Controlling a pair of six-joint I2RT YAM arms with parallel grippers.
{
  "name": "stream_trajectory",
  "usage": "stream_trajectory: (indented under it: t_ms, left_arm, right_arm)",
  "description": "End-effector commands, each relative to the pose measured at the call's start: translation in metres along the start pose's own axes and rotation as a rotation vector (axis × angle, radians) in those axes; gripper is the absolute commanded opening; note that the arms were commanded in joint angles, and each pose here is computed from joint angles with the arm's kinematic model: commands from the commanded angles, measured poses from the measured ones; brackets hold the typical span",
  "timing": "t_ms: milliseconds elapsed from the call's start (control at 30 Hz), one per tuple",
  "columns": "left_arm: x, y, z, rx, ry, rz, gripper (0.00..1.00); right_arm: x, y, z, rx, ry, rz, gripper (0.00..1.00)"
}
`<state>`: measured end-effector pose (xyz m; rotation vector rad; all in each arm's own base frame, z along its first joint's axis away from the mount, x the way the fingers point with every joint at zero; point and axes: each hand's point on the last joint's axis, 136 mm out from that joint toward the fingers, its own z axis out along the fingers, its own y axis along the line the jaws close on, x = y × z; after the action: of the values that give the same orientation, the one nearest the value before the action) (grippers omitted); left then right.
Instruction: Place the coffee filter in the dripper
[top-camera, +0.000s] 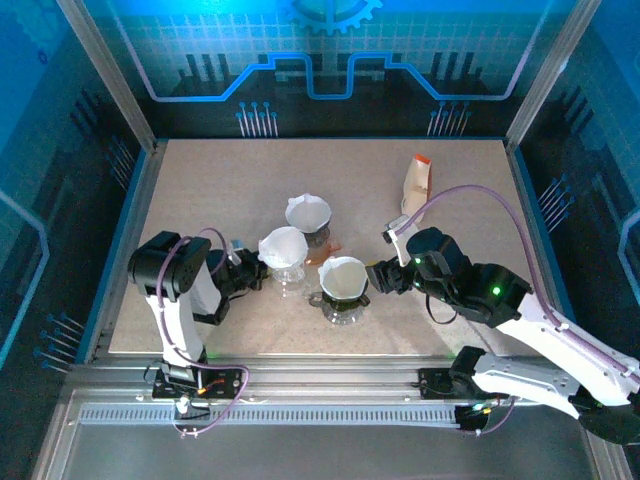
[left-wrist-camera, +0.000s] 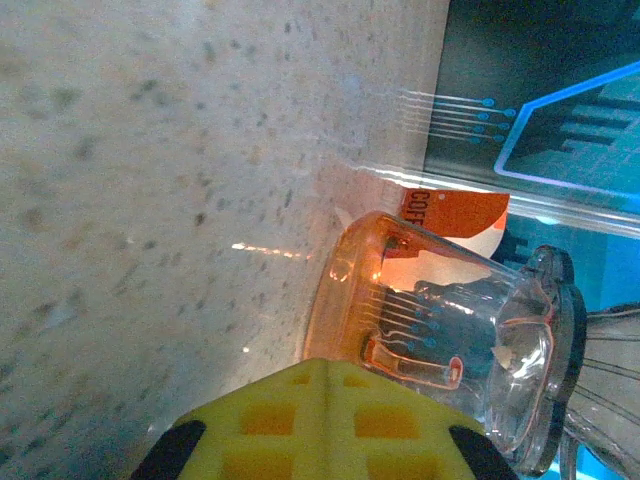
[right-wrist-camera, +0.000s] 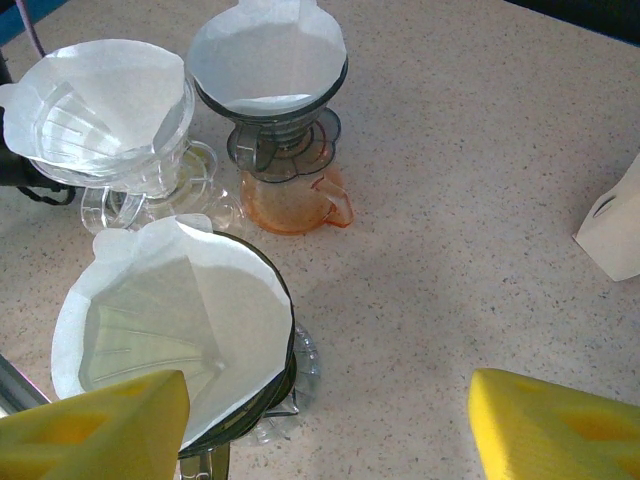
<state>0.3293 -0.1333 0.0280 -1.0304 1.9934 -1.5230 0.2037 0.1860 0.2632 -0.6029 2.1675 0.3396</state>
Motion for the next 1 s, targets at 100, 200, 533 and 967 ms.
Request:
stream_trajectory:
  t_ms: [100,200,533,967]
  left_arm:
    - [-0.002,0.032,-0.021,-0.151,-0.065,-0.065,0.0]
    - [-0.003,0.021,-0.026,-0.155,-0.077,-0.043,0.0]
    - [-0.016,-0.042,-0.081,-0.3,-0.233,0.151,0.0]
    - [-0.06,-0.154,-0.166,-0.448,-0.575,0.603,0.99]
  right_arm:
    - [-0.007,-0.004,-0.005,0.011,-0.032,0.028,0.75]
    - [-0.008,-0.003,-0.005,0.009,-0.038,0.028,0.75]
    - [-0.012,-0.009,-0.012,0.029,-0.073,0.028,0.75]
    - [-0.012,-0.041,-0.015,0.188,-0.187,0.059,1.0]
